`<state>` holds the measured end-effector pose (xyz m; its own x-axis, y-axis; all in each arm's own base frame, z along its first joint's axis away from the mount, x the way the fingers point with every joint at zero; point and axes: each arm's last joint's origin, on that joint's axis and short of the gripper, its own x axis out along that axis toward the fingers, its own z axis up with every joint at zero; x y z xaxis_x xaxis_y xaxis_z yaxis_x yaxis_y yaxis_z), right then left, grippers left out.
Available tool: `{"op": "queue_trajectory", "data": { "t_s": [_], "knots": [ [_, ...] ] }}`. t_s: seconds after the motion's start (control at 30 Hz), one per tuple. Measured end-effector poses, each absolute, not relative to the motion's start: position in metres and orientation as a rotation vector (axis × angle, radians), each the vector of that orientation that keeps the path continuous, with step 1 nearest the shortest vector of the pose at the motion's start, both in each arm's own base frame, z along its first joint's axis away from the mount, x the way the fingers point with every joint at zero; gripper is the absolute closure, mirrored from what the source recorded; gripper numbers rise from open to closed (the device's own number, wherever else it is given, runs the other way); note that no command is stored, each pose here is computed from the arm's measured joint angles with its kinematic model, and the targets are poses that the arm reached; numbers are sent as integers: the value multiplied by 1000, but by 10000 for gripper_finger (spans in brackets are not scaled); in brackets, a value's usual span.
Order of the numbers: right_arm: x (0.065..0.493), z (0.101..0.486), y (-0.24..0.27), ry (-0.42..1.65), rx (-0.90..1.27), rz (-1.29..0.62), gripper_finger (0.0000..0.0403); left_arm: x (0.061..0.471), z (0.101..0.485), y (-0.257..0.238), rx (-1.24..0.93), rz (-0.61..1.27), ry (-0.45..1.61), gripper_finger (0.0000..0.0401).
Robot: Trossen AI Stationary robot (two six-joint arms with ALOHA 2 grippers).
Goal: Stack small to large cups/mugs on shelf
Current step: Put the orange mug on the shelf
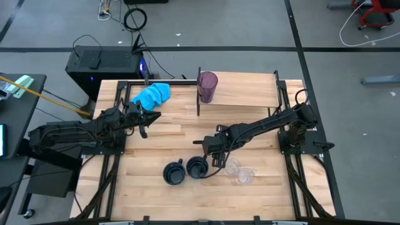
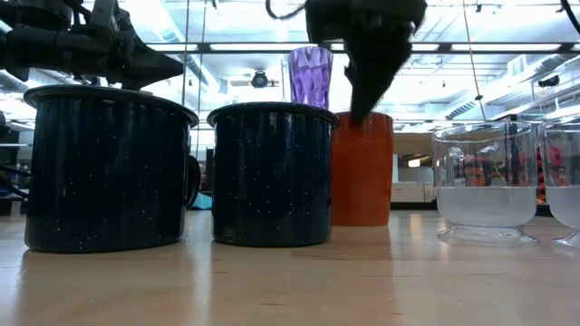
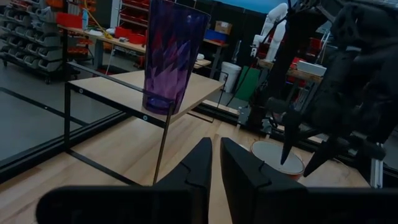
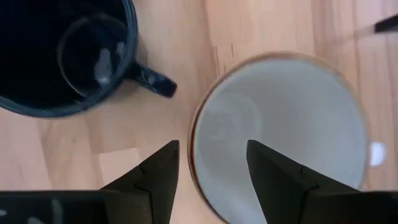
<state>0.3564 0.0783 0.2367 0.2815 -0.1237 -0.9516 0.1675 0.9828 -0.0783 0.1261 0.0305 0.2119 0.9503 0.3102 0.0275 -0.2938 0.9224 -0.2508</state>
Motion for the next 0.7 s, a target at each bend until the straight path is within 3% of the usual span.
{"op": "queue_trajectory", "data": {
  "t_s": [0.33,0.7],
  "knots": [
    [352,219,77,1290,30,-195,212,126,212,30,-247,310,-68,357],
    [353,211,73,1275,31,-191,261,126,212,30,-247,310,-68,365]
  ]
}}
